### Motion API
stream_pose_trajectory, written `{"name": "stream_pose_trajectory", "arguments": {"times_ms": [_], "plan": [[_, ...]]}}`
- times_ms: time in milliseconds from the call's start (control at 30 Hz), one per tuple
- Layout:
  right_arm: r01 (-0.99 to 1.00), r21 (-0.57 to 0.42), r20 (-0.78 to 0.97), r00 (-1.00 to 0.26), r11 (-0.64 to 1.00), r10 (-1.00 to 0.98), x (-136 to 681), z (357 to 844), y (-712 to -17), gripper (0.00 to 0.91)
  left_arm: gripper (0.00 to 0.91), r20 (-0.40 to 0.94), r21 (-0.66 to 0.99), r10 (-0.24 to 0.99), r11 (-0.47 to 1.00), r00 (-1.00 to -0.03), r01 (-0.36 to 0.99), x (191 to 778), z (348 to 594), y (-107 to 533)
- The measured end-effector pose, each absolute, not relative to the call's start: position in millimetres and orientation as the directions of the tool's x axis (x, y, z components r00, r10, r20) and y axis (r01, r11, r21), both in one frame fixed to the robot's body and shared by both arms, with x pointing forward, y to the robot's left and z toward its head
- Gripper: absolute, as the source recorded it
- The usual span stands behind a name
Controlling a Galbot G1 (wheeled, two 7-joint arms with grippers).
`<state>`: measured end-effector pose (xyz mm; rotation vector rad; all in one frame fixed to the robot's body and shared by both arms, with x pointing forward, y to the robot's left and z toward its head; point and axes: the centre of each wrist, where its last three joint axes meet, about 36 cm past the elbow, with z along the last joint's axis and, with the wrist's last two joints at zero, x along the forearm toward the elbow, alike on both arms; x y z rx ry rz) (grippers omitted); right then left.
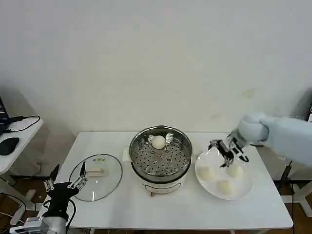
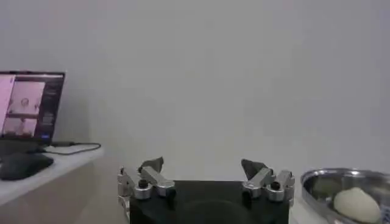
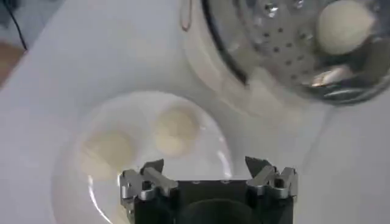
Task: Take steamed baozi put them in steamer then cover it.
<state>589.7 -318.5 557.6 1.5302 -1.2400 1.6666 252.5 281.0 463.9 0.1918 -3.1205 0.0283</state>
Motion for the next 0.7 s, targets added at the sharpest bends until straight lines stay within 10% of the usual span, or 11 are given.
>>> {"name": "stream_pose_trajectory", "arguments": {"times_ms": [700], "plan": [[-0.956, -0.185, 0.973, -0.146, -0.228, -0.176, 605, 477, -314, 0.907, 0.907, 0.002, -0.010, -0.119, 0.993, -0.993, -0.120, 252, 467, 282]]}}
